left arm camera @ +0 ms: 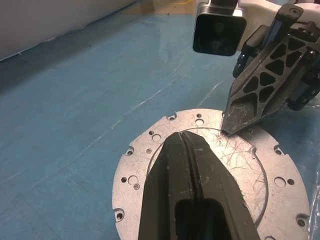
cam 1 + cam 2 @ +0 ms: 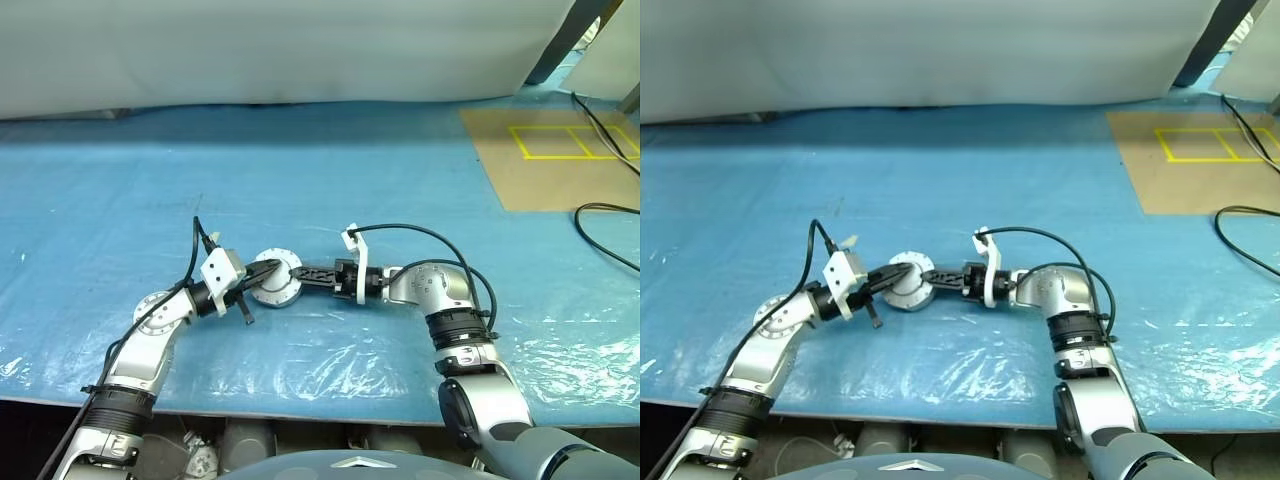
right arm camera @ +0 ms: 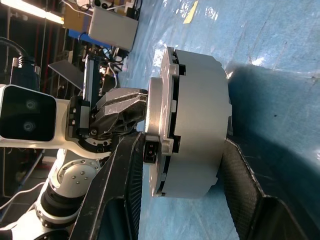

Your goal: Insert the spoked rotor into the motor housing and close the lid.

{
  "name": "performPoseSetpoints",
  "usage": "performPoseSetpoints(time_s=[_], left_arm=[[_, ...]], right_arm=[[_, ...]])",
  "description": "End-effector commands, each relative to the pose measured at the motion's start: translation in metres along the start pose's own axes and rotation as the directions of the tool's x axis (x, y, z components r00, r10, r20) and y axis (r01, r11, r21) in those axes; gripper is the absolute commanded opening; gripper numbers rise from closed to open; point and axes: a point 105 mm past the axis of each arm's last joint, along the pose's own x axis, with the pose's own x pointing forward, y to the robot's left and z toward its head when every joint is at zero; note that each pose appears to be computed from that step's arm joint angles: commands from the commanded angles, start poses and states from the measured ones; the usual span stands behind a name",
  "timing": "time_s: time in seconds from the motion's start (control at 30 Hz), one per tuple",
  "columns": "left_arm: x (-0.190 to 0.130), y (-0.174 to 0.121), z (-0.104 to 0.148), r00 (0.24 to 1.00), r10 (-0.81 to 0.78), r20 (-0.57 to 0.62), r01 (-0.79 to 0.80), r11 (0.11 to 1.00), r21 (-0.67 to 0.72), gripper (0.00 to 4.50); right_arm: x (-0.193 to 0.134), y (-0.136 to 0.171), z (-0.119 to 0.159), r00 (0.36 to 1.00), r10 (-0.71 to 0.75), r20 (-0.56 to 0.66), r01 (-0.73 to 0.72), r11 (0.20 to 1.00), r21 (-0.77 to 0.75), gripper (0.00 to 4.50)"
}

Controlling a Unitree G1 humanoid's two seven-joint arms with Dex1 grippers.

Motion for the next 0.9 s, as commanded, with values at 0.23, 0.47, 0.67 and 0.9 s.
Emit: performPoseSetpoints(time_s=[0.23, 0.47, 0.67, 0.9], left_arm=[[-0.002, -0.010, -0.017, 0.997, -0.029, -0.068, 0.027, 0.999, -0.031, 0.00], [0.000, -0.010, -0.015, 0.997, -0.034, -0.062, 0.032, 0.999, -0.031, 0.00], [0.002, -0.011, -0.014, 0.997, -0.044, -0.056, 0.043, 0.999, -0.030, 0.00], [0.003, -0.011, -0.012, 0.998, -0.046, -0.049, 0.044, 0.998, -0.033, 0.00]], right_arm=[[0.011, 0.010, -0.009, 0.998, 0.033, -0.043, -0.035, 0.999, -0.039, 1.85], [0.007, 0.029, 0.015, 0.988, 0.139, 0.066, -0.139, 0.990, 0.002, 1.85], [0.004, 0.033, 0.023, 0.980, 0.163, 0.111, -0.167, 0.986, 0.027, 1.85], [0.008, 0.022, 0.006, 0.995, 0.089, 0.046, -0.088, 0.996, -0.006, 1.24]])
